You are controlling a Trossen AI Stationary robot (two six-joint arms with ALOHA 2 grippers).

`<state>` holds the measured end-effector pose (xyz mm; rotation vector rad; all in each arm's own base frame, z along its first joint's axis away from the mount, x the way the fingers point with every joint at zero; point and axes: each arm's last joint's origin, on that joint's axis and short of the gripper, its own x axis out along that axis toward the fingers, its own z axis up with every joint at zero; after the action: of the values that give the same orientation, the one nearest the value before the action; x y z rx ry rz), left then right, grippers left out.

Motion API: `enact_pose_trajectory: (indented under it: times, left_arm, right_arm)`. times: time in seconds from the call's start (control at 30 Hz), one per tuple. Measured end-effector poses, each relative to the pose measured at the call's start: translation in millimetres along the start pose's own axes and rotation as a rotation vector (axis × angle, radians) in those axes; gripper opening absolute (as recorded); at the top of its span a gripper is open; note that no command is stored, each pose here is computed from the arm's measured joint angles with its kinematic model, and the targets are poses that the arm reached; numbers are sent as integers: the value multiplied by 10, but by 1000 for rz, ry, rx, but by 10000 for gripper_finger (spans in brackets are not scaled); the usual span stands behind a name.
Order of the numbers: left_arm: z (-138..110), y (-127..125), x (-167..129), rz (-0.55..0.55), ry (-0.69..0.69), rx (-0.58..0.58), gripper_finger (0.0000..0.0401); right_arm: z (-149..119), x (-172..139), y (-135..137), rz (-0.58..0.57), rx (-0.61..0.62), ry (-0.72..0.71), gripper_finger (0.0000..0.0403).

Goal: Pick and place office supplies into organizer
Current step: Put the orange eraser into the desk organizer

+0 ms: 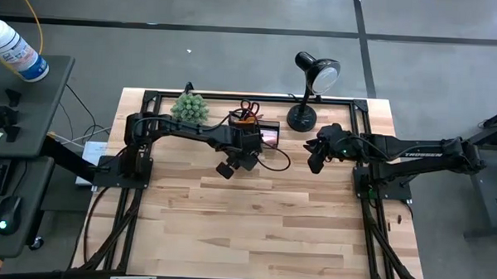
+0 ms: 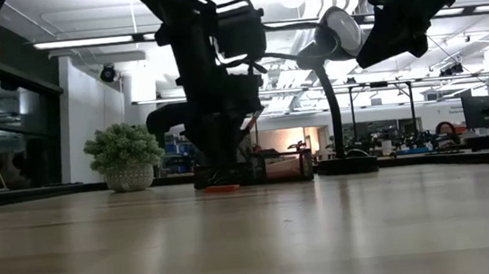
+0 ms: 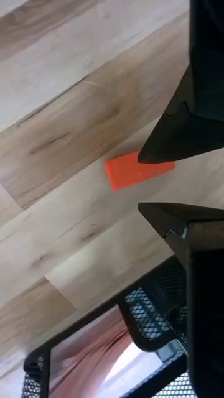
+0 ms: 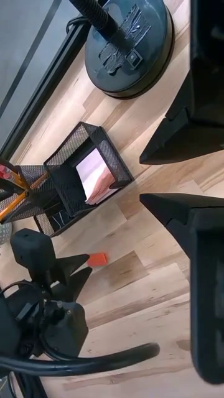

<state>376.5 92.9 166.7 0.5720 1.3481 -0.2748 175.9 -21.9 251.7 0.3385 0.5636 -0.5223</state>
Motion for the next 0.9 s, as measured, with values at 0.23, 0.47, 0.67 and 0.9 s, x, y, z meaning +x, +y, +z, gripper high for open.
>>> enact_pose_trajectory:
  times: [0.23,0.47,0.67,0.9]
  left_arm:
    - [-10,-11,42,-8,30,-30,102]
    - [2,-15,40,-20,11,-29,102]
    - [40,-66,69,-42,10,-7,102]
    - [85,-92,65,-36,-4,-29,116]
  right_arm:
    - [0,0,0,0,0,0,78]
    - [1,0,0,-3,0,-2,78]
    - [1,-1,0,-3,-1,-2,78]
    - [1,0,0,-3,-1,-2,78]
